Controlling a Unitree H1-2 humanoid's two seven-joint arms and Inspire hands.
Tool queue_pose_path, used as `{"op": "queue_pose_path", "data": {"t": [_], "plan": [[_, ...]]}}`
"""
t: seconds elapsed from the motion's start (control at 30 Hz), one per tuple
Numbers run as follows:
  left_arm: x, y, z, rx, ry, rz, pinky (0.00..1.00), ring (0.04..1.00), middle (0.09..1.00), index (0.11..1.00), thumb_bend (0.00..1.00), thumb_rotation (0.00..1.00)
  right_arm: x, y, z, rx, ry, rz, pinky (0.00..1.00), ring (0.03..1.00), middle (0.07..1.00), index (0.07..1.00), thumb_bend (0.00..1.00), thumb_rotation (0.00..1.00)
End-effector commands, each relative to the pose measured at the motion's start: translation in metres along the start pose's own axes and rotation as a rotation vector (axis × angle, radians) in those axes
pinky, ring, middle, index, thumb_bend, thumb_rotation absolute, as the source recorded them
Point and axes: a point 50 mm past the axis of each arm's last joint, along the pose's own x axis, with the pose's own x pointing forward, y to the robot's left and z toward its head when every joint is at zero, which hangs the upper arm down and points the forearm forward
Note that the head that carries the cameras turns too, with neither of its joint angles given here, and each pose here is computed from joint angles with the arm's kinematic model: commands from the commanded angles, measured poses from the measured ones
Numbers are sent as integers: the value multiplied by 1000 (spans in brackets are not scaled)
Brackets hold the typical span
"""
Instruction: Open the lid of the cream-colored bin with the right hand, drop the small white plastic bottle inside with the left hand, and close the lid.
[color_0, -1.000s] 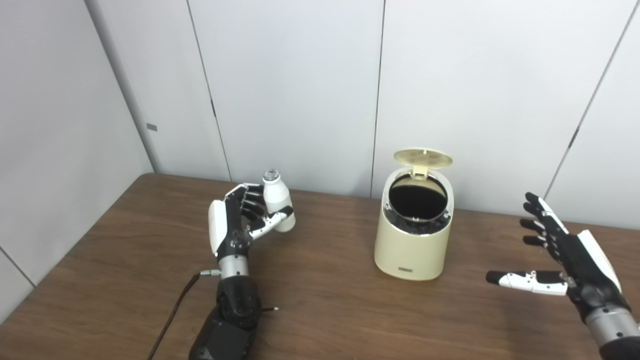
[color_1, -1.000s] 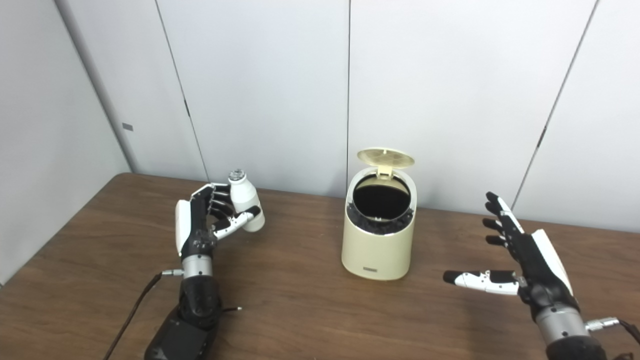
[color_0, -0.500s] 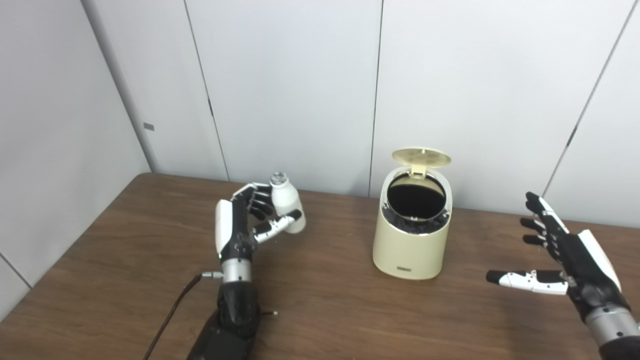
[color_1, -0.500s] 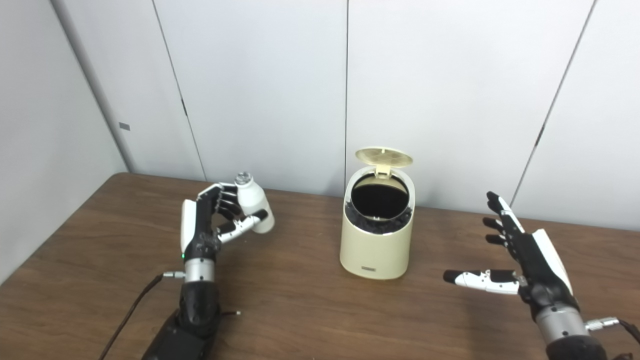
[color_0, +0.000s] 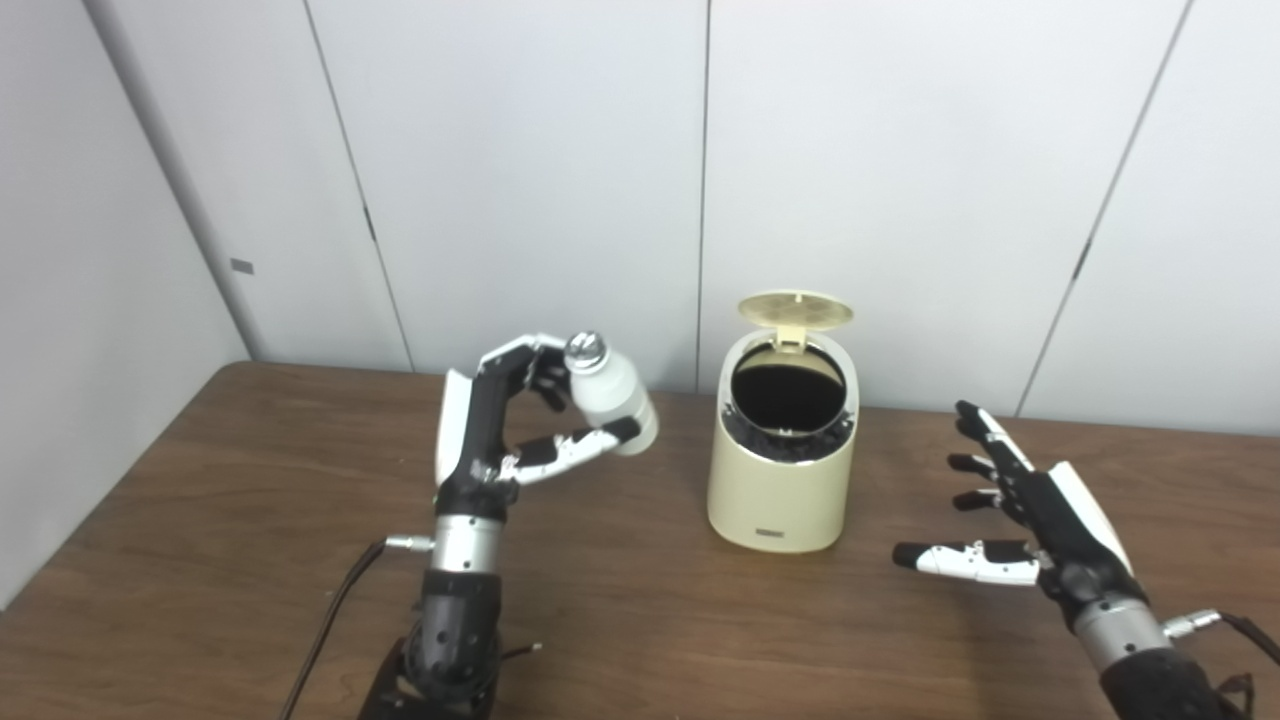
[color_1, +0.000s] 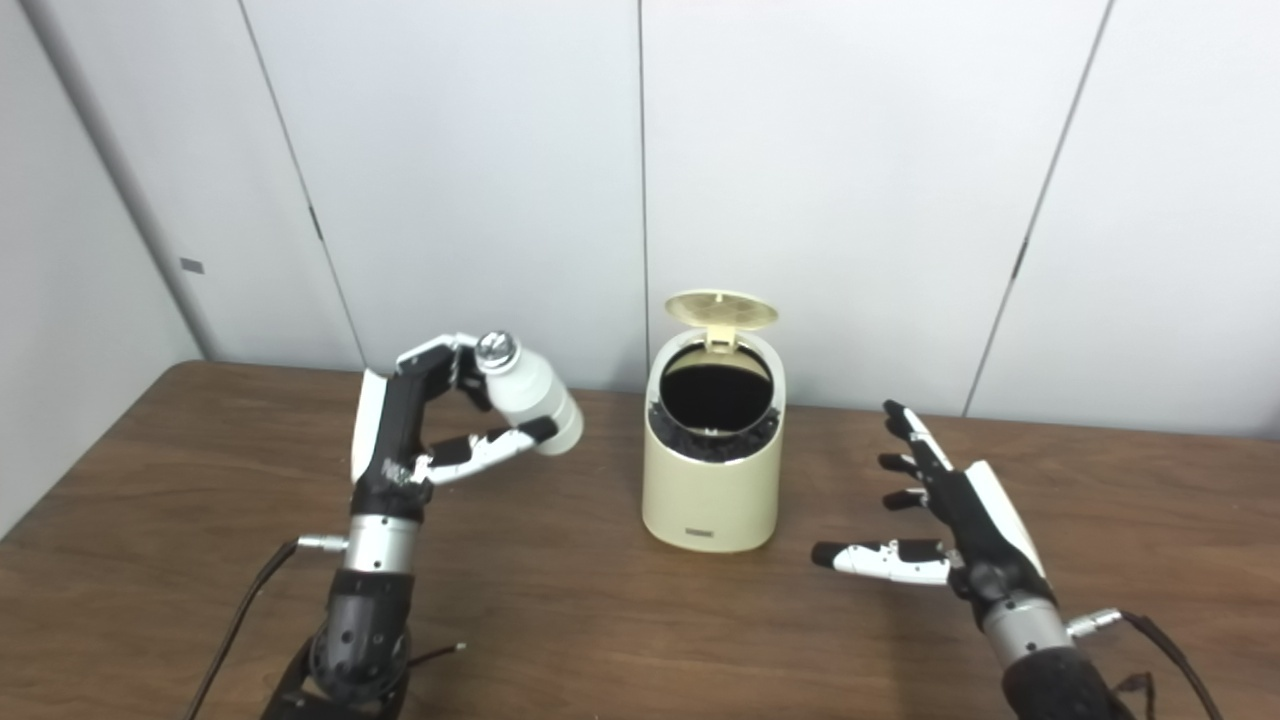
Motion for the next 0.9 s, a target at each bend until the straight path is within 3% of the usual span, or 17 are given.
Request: {"op": "queue_pose_path", "data": {"t": [0.0,0.3,0.7,0.87], "plan": [[24,-4,25,-41,-110,21,342,444,511,481,477,0,10,-10,17,-24,-88,-47,695,861,949,961,848,236],[51,-26,48,-106,-211,66,347,429,505,507,477,0,15,-3,12,-30,-67,-46,688,857,947,960,846,278],[63,-51,59,-164,-235,75,353,429,496,509,478,0,19,-1,11,-50,-62,-56,708,858,943,962,849,275],[63,-67,56,-194,-223,43,347,428,495,511,477,0,18,-2,12,-50,-61,-63,697,854,939,960,851,270]]}}
